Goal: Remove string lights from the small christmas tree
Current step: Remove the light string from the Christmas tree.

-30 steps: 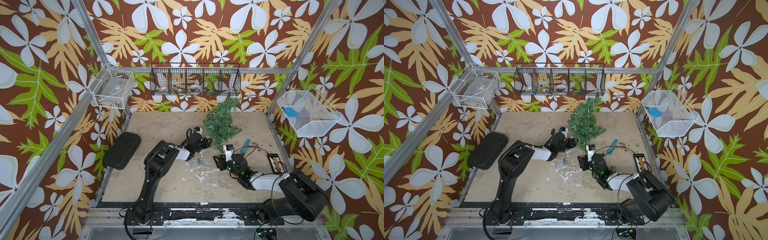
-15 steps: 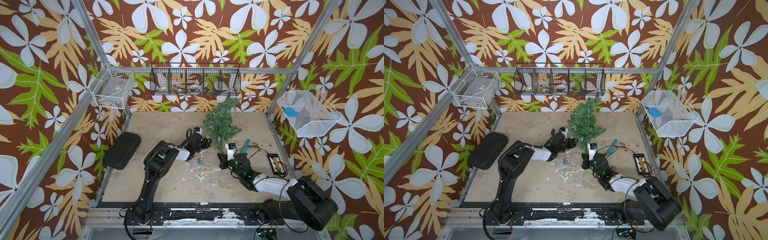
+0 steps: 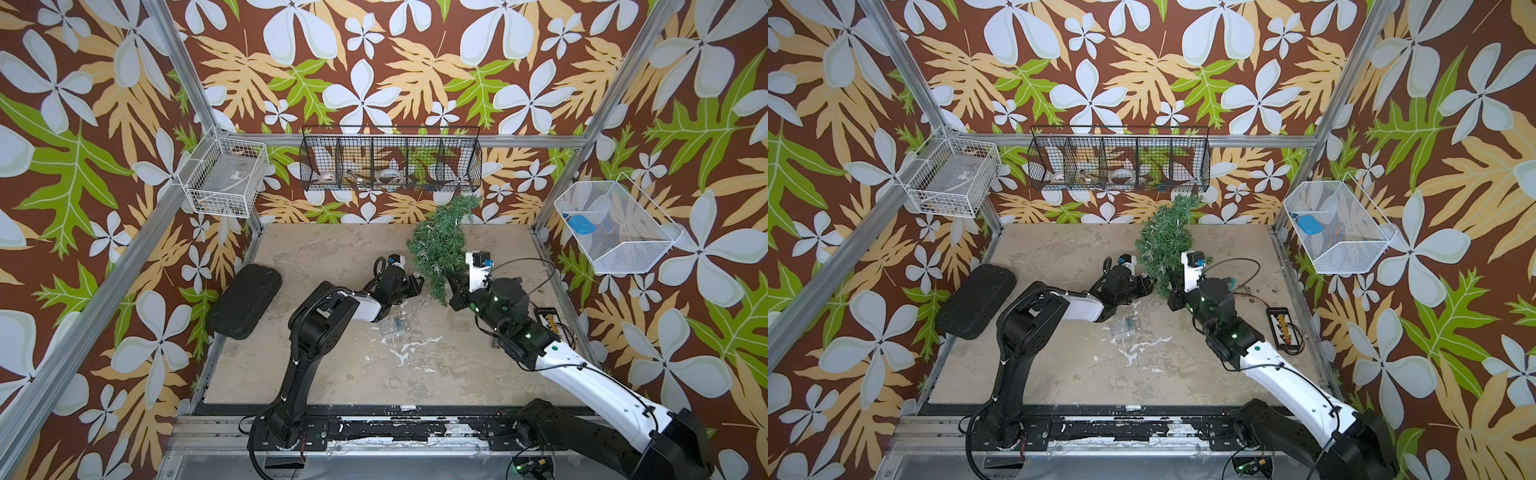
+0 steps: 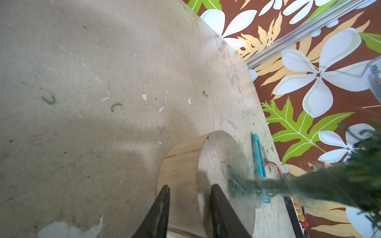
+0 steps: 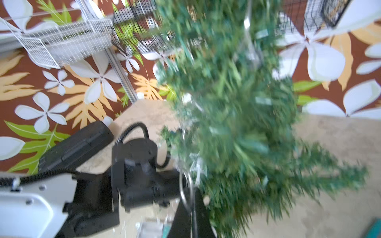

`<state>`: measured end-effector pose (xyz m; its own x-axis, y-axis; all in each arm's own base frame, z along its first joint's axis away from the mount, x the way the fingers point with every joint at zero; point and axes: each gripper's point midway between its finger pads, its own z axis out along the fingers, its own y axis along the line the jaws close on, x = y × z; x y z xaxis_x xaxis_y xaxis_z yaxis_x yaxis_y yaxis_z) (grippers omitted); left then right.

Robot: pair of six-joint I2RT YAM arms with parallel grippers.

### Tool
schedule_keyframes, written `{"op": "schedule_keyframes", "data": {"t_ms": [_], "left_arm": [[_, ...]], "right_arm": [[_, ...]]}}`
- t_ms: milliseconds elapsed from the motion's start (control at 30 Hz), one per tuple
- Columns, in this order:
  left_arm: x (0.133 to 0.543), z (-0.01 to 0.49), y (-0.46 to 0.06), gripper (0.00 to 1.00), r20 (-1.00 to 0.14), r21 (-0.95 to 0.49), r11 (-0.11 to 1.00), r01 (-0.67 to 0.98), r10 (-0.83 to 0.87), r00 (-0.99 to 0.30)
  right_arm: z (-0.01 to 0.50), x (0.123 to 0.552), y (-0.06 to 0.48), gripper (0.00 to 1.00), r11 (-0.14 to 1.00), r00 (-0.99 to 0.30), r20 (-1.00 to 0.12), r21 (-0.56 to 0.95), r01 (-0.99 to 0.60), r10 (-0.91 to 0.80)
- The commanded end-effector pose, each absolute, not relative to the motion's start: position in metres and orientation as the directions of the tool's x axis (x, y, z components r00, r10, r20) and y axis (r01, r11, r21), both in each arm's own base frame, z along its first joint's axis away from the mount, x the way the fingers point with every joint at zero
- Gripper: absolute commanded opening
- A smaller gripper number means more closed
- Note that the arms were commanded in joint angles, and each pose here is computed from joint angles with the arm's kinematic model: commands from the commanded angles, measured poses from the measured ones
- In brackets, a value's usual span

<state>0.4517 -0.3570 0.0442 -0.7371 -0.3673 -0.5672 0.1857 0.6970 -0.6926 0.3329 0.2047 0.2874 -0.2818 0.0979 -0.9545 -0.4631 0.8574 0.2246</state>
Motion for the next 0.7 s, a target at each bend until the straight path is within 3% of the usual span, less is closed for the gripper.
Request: {"op": "schedule_keyframes", "data": {"t_ms": [0, 200, 300, 667], "left_arm": [[0.401, -0.049, -0.311, 0.35, -0.395, -0.49, 0.871, -0.023, -0.246, -0.885], [0.402, -0.043, -0.313, 0.34, -0.403, -0.494, 0.869, -0.016, -0.246, -0.881], [0.403, -0.042, -0.313, 0.34, -0.404, -0.496, 0.868, -0.014, -0.245, -0.881], [0.399, -0.053, -0.309, 0.34, -0.397, -0.476, 0.879, -0.017, -0.232, -0.888]], "right_arm": [[0.296, 0.332, 0.236, 0.0, 0.791, -0.317, -0.948, 0.227, -0.569, 0.044], [0.333, 0.289, 0.293, 0.0, 0.65, -0.247, -0.969, 0.19, -0.736, 0.003], [0.365, 0.268, 0.293, 0.0, 0.606, -0.196, -0.979, 0.184, -0.774, 0.047], [0.509, 0.268, 0.267, 0.0, 0.677, 0.03, -0.986, 0.089, -0.73, 0.163]]}}
